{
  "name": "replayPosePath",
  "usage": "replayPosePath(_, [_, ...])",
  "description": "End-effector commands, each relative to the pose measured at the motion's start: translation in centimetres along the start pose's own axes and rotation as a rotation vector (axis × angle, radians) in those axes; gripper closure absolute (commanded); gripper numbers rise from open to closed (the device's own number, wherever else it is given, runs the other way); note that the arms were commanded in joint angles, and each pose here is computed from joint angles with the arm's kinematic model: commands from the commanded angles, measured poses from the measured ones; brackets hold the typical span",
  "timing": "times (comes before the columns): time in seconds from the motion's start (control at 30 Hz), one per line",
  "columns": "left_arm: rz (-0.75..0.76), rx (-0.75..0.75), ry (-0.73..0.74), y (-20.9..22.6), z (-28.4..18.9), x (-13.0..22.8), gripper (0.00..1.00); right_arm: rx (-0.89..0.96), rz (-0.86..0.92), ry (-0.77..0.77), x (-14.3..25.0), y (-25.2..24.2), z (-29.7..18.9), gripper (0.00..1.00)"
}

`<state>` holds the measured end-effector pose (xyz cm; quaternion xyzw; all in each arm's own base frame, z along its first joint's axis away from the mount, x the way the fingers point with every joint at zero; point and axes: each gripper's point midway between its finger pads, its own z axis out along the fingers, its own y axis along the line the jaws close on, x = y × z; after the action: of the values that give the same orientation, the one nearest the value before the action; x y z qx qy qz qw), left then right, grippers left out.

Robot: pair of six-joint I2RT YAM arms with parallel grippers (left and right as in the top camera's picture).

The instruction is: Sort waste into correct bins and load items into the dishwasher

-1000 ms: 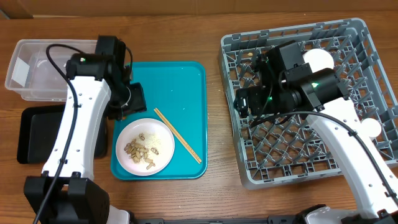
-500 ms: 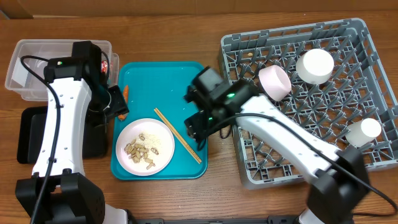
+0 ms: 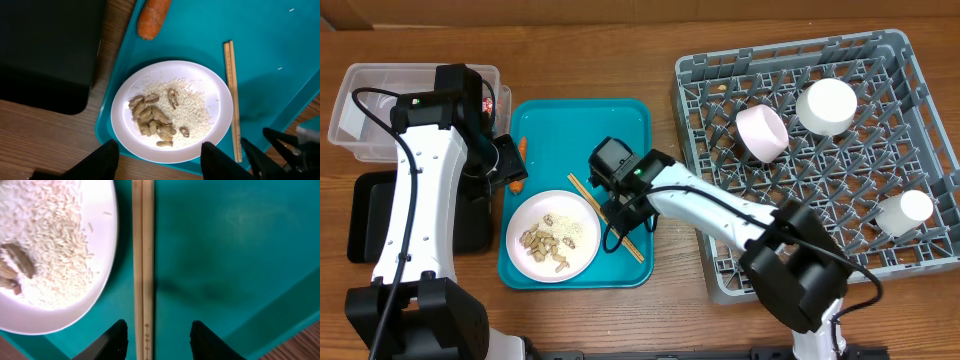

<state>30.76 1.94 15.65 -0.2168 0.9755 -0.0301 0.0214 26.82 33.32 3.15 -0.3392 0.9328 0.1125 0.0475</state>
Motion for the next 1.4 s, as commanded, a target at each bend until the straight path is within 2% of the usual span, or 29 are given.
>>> replayPosePath(0.0, [-0.015,-0.007,-0.013,0.2,-0.2,0.1,0.45,0.032,-0.004,0.027,0.5,-0.5,1.4,0.57])
replayPosePath(0.27, [-0.015,-0.006,-0.015,0.1,-0.2,0.0,0.45,0.05,-0.008,0.015,0.1,-0.7,1.8,0.6])
replayPosePath(0.7, [-0.014,-0.004,-0.018,0.1,-0.2,-0.1,0.44,0.051,-0.032,0.023,0.4,0.2,2.0,0.6])
replayPosePath(0.97, [-0.012,-0.004,-0.019,0.1,-0.2,-0.1,0.44,0.112,-0.032,0.015,0.3,-0.7,2.0,0.6])
replayPosePath(1.37, [-0.011,-0.004,-0.019,0.1,-0.2,-0.1,0.44,0.085,-0.029,0.037,0.7,-0.3,2.6,0.6])
